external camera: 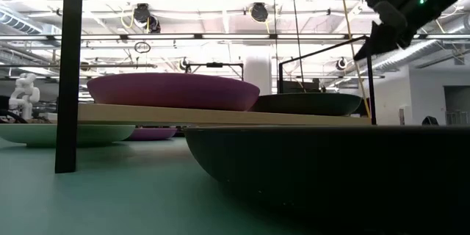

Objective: Place and stack plates onto a shelf
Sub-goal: Stack the green plate on top of the black plate on the shelf

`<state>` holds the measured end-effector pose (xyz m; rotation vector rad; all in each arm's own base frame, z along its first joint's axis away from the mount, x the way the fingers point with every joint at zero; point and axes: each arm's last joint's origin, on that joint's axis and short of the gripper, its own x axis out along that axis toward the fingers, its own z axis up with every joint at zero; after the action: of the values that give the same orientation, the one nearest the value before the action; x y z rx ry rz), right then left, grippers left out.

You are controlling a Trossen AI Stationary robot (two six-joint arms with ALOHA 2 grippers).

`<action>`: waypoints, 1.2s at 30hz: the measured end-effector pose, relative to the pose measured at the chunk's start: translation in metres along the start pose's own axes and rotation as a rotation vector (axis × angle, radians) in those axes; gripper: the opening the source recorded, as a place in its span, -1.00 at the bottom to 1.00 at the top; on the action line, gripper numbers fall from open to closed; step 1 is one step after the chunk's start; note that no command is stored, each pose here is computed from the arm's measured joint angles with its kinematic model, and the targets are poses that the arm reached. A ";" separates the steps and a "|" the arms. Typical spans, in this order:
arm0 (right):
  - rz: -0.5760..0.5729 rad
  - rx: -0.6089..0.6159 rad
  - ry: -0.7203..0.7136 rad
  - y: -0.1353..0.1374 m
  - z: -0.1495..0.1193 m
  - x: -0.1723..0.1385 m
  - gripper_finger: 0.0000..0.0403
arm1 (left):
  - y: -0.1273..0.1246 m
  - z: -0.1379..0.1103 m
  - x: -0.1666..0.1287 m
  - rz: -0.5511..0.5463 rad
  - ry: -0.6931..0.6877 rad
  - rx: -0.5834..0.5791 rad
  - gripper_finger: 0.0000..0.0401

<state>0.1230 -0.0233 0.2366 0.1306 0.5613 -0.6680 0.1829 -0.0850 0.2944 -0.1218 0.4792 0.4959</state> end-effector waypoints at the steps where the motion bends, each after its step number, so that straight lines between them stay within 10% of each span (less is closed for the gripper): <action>1: 0.000 -0.007 -0.014 -0.001 0.003 -0.002 -1.00 | 0.004 -0.002 -0.001 0.014 0.016 -0.010 -0.38; 18: -0.039 -0.037 -0.141 -0.013 0.013 -0.024 -1.00 | 0.049 -0.027 -0.019 0.231 0.275 -0.083 -0.38; 36: -0.010 -0.104 -0.166 -0.011 0.016 -0.024 -1.00 | 0.050 -0.096 -0.005 0.016 0.844 0.112 -0.38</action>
<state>0.1079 -0.0233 0.2639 -0.0248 0.4356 -0.6516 0.1151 -0.0655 0.2120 -0.2200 1.3323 0.4168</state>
